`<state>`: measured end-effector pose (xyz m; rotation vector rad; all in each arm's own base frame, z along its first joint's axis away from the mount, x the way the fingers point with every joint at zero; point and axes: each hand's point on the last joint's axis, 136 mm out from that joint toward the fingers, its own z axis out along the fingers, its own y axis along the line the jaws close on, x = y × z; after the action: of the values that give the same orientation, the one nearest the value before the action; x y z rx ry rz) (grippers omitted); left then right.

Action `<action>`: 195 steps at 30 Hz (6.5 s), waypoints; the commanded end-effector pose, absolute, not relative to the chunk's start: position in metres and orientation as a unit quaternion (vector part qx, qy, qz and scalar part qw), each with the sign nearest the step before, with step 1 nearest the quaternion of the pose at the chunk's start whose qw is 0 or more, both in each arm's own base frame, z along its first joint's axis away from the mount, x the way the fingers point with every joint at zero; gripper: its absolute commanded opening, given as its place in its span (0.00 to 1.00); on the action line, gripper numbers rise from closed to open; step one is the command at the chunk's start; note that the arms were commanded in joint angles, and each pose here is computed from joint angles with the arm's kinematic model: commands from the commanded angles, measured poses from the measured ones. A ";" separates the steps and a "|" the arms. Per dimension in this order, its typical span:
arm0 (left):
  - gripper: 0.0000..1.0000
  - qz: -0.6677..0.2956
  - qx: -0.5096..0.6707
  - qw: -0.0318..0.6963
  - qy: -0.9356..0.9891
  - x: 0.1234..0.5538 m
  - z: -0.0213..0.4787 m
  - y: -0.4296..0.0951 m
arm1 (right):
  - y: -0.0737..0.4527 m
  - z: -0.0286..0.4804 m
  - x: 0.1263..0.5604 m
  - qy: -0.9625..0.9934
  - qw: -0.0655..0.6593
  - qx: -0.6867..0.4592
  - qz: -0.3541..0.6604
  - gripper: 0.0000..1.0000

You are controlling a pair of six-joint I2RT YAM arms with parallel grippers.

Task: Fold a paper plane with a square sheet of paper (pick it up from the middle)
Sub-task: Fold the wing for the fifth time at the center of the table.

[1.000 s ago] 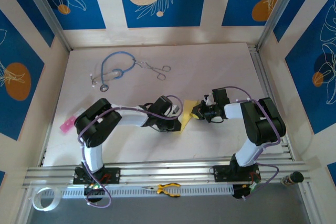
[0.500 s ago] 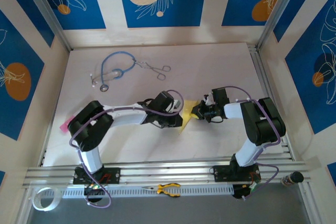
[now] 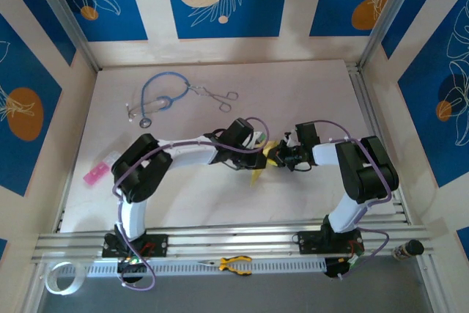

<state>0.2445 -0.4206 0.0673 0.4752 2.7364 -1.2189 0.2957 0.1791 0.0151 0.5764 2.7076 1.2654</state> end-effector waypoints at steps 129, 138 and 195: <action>0.00 -0.252 0.231 -0.002 0.940 0.199 -0.024 -0.358 | 0.193 0.041 0.253 0.888 0.087 0.113 0.438 0.00; 0.00 -0.254 0.221 -0.006 0.942 0.196 -0.027 -0.355 | 0.203 0.038 0.259 0.877 0.065 0.101 0.465 0.00; 0.00 -0.250 0.223 -0.002 0.942 0.198 -0.026 -0.355 | 0.202 0.032 0.278 0.894 0.058 0.115 0.430 0.00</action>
<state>0.2374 -0.3925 0.0204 0.6900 2.7178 -0.9750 0.2814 0.1959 0.0335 0.3802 2.6788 1.2951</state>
